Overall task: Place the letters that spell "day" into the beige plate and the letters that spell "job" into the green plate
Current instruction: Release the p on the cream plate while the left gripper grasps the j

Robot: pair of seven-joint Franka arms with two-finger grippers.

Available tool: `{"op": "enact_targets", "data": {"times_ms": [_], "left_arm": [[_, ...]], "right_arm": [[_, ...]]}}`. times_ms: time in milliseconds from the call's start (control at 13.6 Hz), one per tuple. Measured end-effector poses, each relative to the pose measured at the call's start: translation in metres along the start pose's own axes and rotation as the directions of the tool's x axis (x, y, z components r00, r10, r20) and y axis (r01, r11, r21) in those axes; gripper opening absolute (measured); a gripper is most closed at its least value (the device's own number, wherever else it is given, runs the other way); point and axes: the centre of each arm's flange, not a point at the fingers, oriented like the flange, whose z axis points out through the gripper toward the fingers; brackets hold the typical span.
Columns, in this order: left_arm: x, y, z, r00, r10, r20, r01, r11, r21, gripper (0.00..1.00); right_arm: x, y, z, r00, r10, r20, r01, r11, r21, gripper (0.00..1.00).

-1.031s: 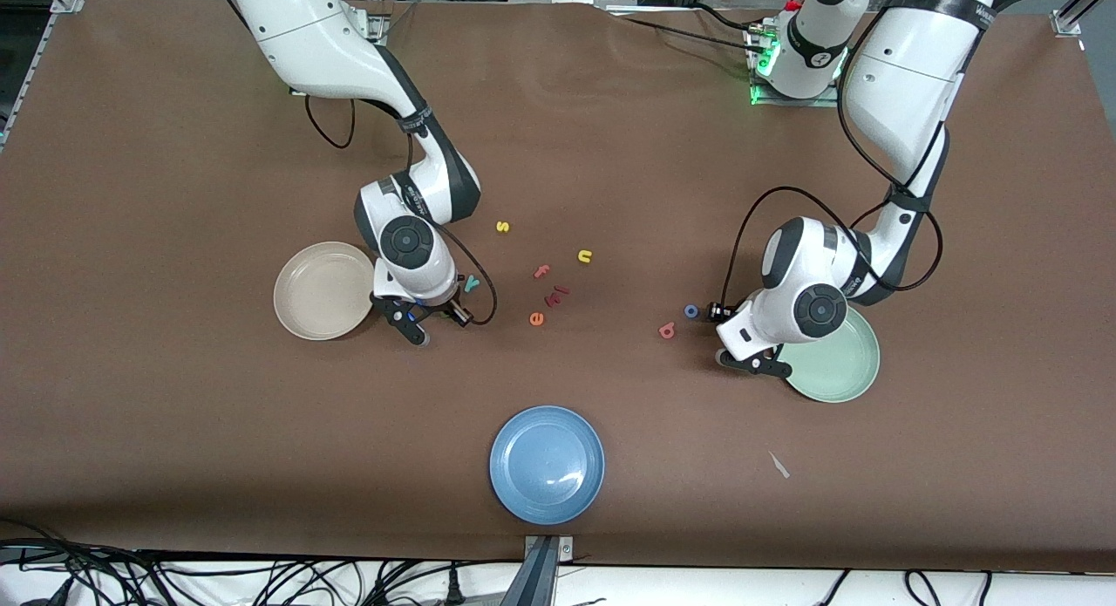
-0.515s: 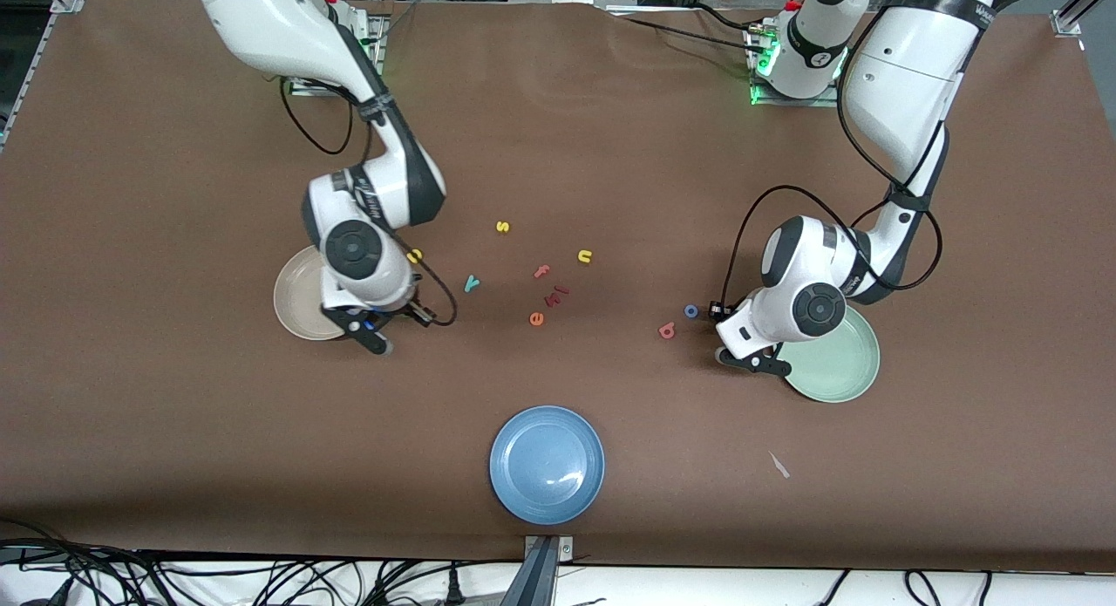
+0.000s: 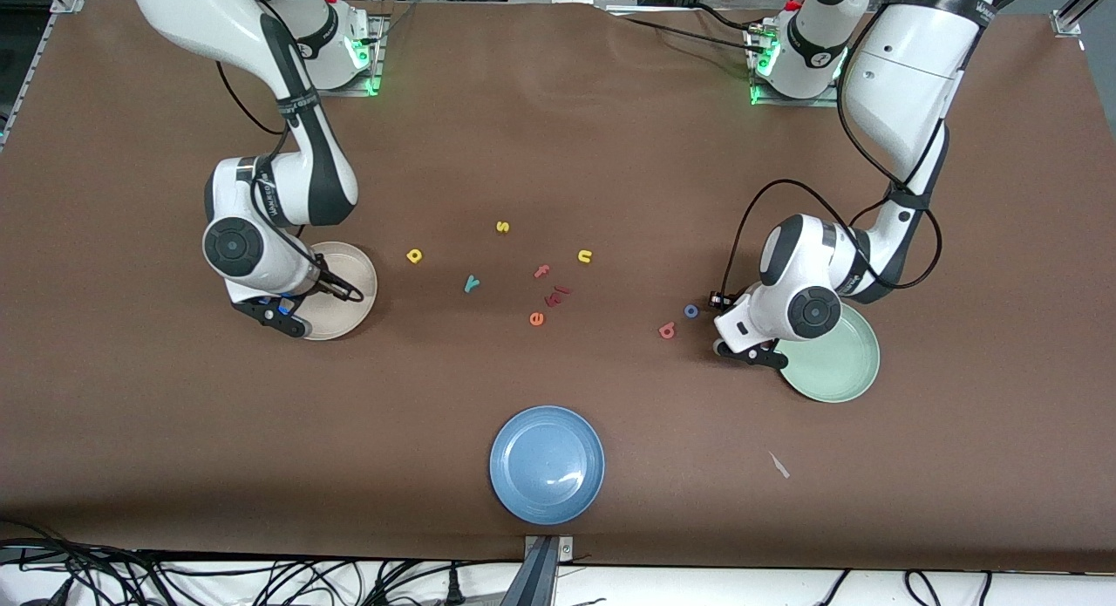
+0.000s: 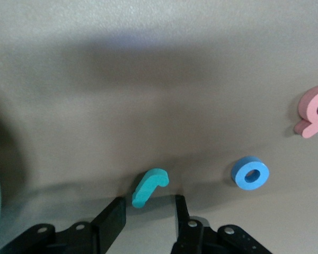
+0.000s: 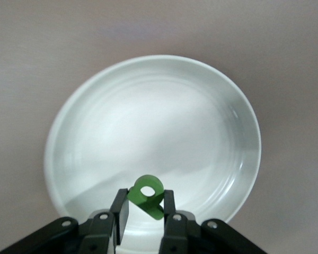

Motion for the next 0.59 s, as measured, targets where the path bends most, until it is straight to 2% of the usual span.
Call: {"op": "enact_targets", "data": {"times_ms": [74,147,442,589], "left_arm": [[0.000,0.000,-0.001,1.000,0.000,-0.002,0.000,1.000,0.000,0.46],[0.000,0.000,-0.003,1.000,0.001,-0.008,-0.001,1.000,0.000,0.44],[0.007,0.002,-0.009,0.997,0.001,-0.076,-0.001,1.000,-0.003,0.38],[0.009,0.002,-0.010,0.995,0.001,-0.096,-0.002,1.000,-0.004,0.38]], "right_arm": [[-0.004,0.007,0.015,1.000,-0.005,-0.010,0.005,1.000,0.002,0.31],[-0.009,0.010,0.023,1.000,-0.008,-0.013,0.008,1.000,0.001,0.36],[-0.012,0.008,0.016,1.000,-0.014,-0.016,0.014,1.000,0.011,0.77],[-0.019,0.002,0.001,0.999,-0.039,0.001,0.039,0.999,0.021,0.98]]}}
